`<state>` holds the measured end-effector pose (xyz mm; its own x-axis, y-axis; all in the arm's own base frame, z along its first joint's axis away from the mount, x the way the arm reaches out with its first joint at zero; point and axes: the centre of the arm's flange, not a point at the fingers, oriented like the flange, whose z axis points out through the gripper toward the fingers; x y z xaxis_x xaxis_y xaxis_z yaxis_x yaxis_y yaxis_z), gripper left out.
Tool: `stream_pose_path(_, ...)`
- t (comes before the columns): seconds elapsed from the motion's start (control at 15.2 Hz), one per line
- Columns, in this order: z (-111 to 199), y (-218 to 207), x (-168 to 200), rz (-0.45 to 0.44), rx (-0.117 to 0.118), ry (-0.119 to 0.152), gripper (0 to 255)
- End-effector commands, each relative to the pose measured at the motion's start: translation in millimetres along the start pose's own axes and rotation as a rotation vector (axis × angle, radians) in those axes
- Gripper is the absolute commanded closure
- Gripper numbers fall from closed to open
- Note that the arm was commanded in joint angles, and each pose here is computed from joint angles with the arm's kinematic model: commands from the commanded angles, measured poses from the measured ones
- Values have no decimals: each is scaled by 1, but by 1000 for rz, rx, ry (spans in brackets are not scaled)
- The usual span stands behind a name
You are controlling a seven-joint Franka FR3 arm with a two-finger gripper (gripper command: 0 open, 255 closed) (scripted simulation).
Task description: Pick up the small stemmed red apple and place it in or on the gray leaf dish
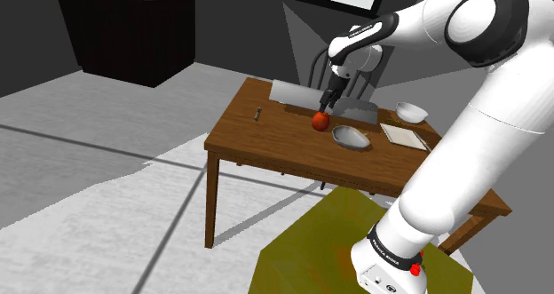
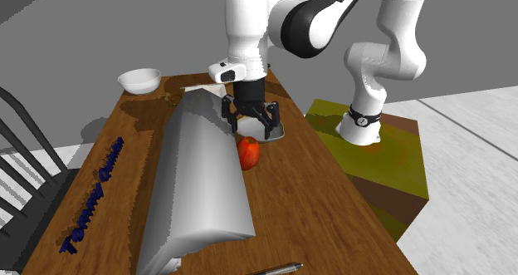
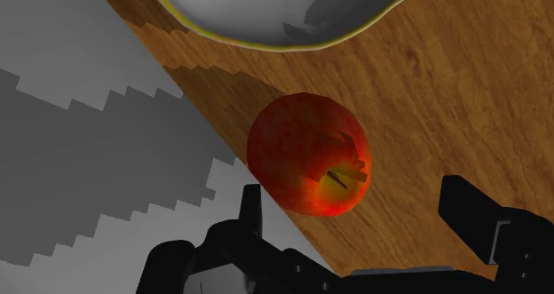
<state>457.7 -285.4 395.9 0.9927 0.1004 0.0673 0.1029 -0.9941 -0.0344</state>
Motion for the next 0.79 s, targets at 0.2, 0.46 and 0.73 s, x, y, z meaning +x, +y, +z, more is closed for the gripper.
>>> stream_pose_path(0.2,0,0,0,0,0,0,255)
stream_pose_path(0.46,0,0,0,0,0,0,255)
stream_pose_path(0.73,0,0,0,0,0,0,255)
